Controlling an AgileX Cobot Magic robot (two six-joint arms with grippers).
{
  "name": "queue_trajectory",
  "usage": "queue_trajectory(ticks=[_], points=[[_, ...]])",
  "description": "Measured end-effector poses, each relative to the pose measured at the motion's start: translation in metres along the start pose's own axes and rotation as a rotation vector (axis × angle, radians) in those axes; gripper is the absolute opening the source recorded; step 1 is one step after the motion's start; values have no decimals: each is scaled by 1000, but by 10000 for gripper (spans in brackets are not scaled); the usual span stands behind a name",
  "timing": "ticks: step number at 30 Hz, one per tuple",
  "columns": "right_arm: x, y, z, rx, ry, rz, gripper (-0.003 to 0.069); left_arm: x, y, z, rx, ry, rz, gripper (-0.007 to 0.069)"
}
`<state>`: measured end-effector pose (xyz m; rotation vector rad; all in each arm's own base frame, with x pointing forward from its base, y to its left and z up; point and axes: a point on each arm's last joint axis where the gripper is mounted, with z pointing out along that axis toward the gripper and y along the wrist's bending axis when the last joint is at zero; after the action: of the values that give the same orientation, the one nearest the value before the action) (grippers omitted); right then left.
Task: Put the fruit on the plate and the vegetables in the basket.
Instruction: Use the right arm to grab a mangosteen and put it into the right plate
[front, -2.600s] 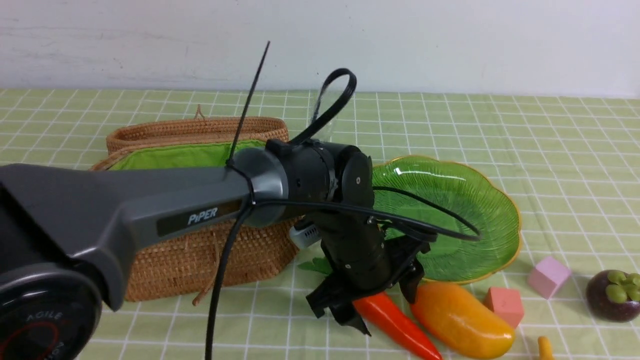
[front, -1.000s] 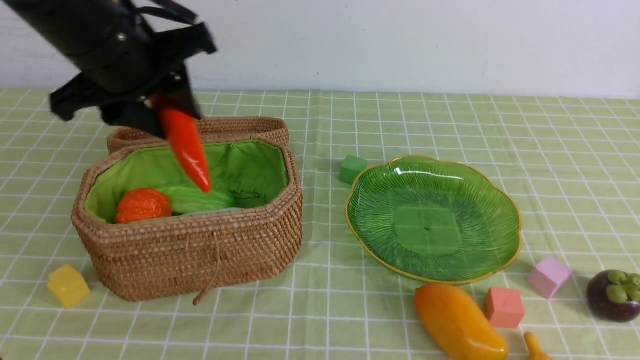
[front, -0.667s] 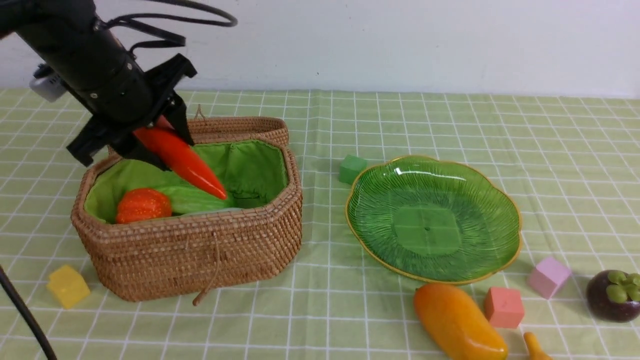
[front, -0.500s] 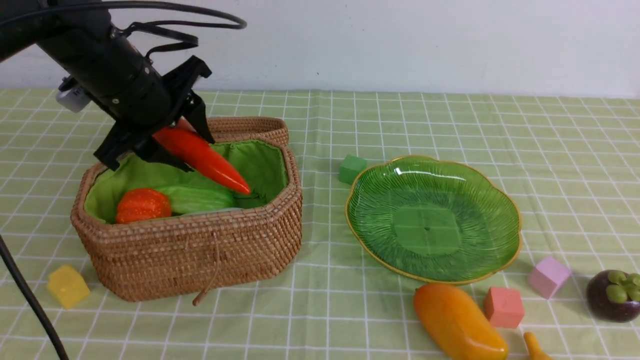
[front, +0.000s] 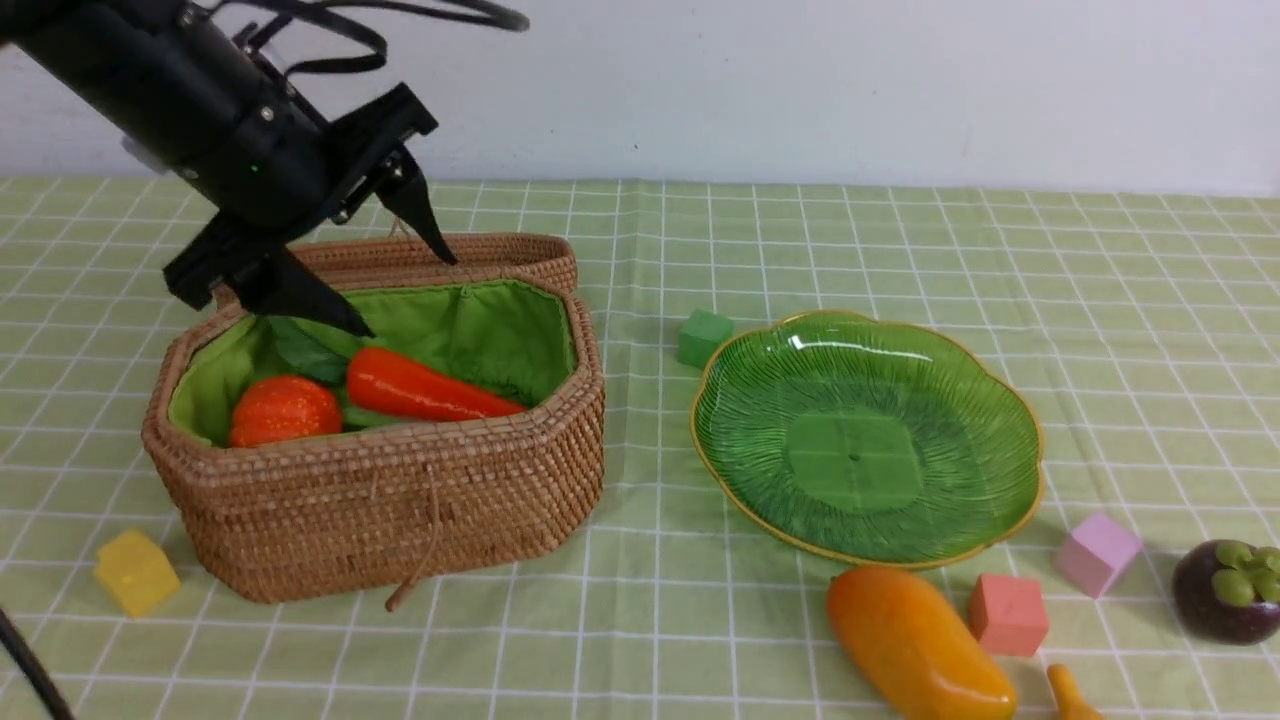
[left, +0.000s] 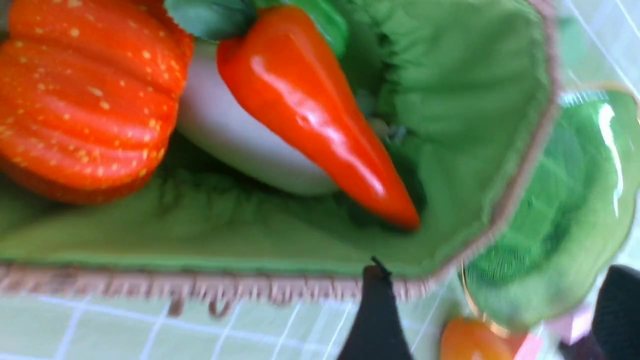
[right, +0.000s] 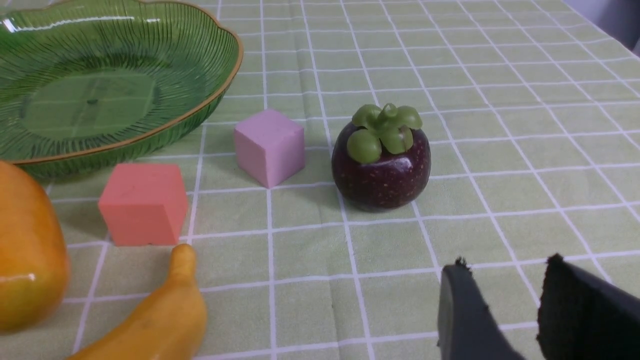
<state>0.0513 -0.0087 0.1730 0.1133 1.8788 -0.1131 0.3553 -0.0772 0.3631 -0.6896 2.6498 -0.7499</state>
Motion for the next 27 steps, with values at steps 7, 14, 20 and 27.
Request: queue_trajectory(ticks=[7, 14, 20, 27], points=[[0, 0, 0, 0, 0, 0, 240, 59, 0, -123, 62, -224, 248, 177], [0, 0, 0, 0, 0, 0, 240, 126, 47, -155, 39, -274, 437, -13], [0, 0, 0, 0, 0, 0, 240, 169, 101, -127, 0, -243, 479, -13], [0, 0, 0, 0, 0, 0, 240, 218, 153, -114, 24, -306, 505, -13]])
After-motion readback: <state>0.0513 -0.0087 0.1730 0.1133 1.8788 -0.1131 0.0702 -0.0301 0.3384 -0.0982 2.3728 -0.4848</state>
